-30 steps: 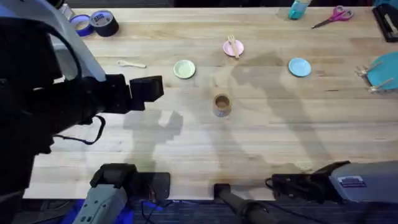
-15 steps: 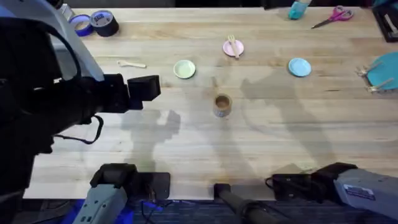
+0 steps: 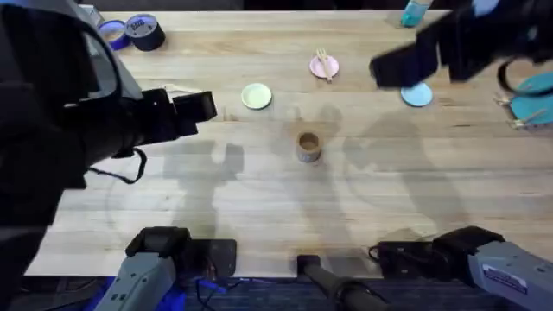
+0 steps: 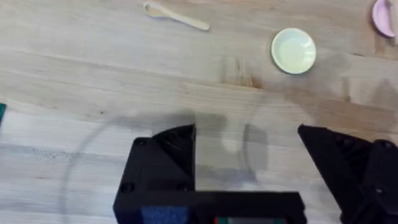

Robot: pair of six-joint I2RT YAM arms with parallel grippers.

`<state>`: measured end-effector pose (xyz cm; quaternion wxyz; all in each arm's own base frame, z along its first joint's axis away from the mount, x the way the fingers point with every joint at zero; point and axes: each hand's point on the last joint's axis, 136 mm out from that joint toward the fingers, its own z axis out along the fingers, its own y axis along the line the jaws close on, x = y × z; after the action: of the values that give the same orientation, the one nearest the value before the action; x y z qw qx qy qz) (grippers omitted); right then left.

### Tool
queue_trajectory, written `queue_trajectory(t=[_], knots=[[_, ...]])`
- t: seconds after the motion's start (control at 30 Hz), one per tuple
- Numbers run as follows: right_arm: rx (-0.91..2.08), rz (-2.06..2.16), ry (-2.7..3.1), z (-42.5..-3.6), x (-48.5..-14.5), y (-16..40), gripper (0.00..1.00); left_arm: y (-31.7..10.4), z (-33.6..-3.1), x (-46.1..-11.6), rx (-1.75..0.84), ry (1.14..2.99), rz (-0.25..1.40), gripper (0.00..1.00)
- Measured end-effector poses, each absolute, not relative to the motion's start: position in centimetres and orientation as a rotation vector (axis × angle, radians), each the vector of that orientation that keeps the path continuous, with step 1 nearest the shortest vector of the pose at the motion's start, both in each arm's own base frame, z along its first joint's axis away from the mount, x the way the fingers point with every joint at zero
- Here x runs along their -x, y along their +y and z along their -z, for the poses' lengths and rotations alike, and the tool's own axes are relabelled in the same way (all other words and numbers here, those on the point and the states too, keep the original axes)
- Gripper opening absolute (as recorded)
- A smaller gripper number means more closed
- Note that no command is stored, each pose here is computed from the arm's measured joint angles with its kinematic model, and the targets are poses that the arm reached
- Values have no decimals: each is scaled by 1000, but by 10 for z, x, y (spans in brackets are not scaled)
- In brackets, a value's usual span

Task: Pick up a utensil and set it on the pink plate, then put the other utensil in the container.

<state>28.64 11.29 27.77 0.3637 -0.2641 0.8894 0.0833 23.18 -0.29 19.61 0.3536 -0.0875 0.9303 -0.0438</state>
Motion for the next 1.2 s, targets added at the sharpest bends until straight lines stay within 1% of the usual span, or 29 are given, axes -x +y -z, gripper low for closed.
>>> queue_trajectory(t=[0.2, 0.23, 0.43, 0.6, 0.7, 0.83, 1.0, 1.2], knots=[[821, -353, 2273, -254, -256, 124, 996, -1, -182, -239, 272, 2466, 105, 993], [874, -395, 2241, -249, -242, 125, 995, -1, -176, -241, 281, 2490, 103, 993], [897, -415, 2191, -244, -221, 120, 993, 0, -165, -246, 290, 2536, 96, 993], [829, -485, 2259, -224, -211, 113, 995, -1, -155, -253, 293, 2568, 96, 993], [795, -554, 2295, -213, -206, 113, 995, -5, -151, -257, 286, 2584, 125, 993], [773, -590, 2299, -213, -205, 113, 995, -11, -145, -260, 279, 2606, 167, 993], [784, -630, 2338, -208, -193, 114, 995, -14, -140, -267, 279, 2613, 195, 993], [815, -632, 2356, -204, -187, 114, 995, -15, -141, -283, 309, 2571, 216, 993]])
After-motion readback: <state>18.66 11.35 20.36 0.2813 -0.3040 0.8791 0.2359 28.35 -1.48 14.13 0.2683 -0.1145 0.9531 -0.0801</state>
